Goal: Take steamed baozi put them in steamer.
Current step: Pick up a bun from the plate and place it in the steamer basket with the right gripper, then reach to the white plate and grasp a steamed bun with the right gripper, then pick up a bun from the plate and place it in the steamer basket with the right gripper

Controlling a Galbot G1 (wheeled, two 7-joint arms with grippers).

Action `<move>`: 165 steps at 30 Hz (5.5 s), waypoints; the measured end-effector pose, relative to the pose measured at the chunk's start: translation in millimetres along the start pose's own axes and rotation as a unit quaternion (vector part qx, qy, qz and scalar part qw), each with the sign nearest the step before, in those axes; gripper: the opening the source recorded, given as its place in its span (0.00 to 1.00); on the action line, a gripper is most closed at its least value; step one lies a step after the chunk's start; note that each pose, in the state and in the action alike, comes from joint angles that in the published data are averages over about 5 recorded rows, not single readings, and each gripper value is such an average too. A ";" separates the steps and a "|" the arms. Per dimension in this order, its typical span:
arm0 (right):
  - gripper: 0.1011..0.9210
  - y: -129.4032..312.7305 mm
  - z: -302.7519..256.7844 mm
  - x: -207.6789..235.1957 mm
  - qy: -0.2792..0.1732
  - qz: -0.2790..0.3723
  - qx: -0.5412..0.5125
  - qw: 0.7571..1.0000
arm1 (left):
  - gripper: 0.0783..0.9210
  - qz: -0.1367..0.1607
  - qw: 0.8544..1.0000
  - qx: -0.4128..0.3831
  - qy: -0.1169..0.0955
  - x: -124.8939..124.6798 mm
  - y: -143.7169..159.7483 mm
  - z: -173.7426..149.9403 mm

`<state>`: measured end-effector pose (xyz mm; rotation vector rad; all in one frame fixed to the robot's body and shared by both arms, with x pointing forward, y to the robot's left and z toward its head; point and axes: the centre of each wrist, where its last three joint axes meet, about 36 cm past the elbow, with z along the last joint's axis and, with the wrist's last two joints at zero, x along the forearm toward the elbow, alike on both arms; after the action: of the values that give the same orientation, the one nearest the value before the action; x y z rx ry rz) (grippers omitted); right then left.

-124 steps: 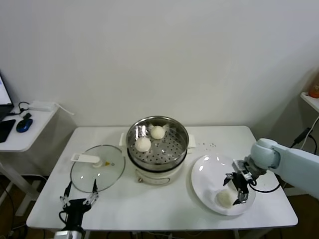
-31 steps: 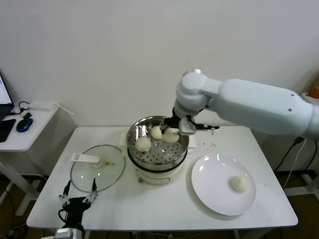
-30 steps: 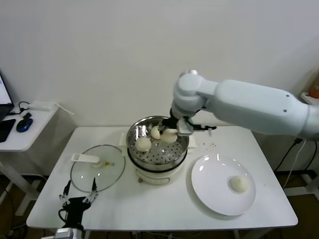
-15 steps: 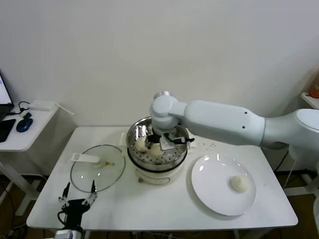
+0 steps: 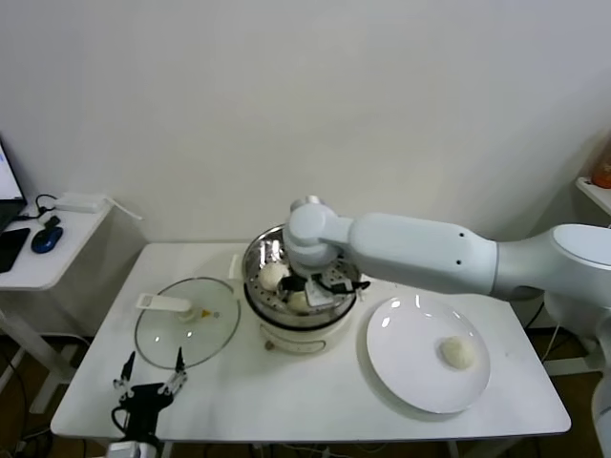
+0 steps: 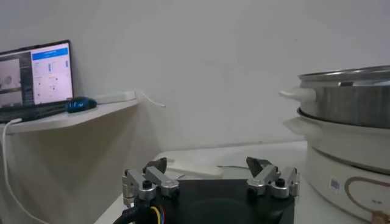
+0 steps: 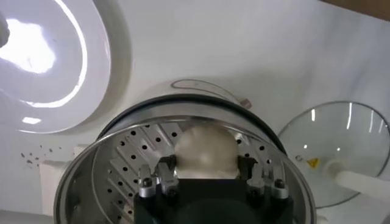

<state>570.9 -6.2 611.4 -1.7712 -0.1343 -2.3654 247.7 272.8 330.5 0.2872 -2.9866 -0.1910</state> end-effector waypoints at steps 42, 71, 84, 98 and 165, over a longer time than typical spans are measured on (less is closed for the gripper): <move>0.88 73.2 49.4 68.7 -0.017 0.014 -0.162 0.987 | 0.88 0.004 1.000 -0.001 0.000 -2.3 -1.2 -0.5; 0.88 361.3 -32.2 43.3 -0.061 0.012 -0.750 0.658 | 0.88 0.023 0.999 0.005 -0.026 -6.5 -8.6 -14.6; 0.88 386.5 -88.8 -26.4 -0.078 -0.056 -0.760 0.643 | 0.88 0.024 0.999 -0.003 -0.032 -5.3 -9.9 -18.8; 0.88 392.8 -99.7 -77.8 -0.073 -0.098 -0.748 0.652 | 0.88 0.021 0.999 -0.003 -0.023 -5.7 -8.5 -14.7; 0.70 327.4 -1.1 -0.1 -0.098 0.004 -0.760 0.642 | 0.88 0.028 0.999 0.004 -0.023 -7.1 -14.8 -11.9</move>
<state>635.3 -327.0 598.9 -2.2876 2.4546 -2.0964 259.0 258.5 339.2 0.2027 -3.0379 -0.1824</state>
